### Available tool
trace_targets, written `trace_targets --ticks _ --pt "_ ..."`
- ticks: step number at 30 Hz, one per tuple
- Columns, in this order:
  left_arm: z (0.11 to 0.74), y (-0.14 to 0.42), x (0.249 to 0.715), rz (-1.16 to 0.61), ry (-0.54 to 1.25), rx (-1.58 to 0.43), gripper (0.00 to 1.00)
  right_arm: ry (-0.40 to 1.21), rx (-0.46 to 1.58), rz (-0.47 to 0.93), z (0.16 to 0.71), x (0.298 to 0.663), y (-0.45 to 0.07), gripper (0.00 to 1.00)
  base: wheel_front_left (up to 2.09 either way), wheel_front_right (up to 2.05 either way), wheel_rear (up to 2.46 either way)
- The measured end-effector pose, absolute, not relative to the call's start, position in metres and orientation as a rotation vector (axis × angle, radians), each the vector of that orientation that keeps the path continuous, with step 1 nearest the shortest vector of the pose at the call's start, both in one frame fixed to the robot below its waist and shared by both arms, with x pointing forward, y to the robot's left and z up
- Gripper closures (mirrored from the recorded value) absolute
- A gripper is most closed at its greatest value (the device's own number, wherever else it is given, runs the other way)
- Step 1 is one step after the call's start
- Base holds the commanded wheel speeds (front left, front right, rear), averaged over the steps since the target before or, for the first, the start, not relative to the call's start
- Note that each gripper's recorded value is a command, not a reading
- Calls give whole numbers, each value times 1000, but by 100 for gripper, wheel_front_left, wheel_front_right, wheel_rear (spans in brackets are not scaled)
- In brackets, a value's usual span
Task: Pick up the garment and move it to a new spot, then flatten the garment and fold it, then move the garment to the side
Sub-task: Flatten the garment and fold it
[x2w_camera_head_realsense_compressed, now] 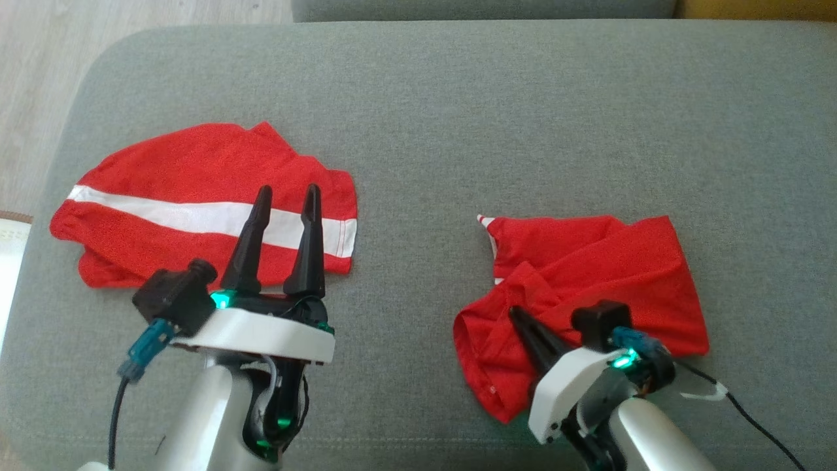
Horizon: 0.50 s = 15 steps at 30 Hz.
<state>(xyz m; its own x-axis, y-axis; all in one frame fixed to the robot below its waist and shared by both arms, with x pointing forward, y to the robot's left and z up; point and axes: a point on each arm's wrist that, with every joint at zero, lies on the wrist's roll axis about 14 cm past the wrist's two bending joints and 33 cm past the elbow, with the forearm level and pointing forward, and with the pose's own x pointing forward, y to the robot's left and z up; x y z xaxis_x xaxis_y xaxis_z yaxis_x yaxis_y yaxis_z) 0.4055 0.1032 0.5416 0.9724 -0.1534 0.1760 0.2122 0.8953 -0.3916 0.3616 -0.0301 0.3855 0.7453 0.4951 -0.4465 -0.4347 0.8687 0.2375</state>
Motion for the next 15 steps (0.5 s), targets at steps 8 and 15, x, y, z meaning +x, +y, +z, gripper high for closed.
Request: trace_targets --ticks 8,15 --pt "546 103 404 -189 -153 -420 0 557 127 562 385 350 -16 100 0 0 0" --pt "549 103 403 -189 -161 -426 0 627 89 561 377 343 -20 100 0 0 0"
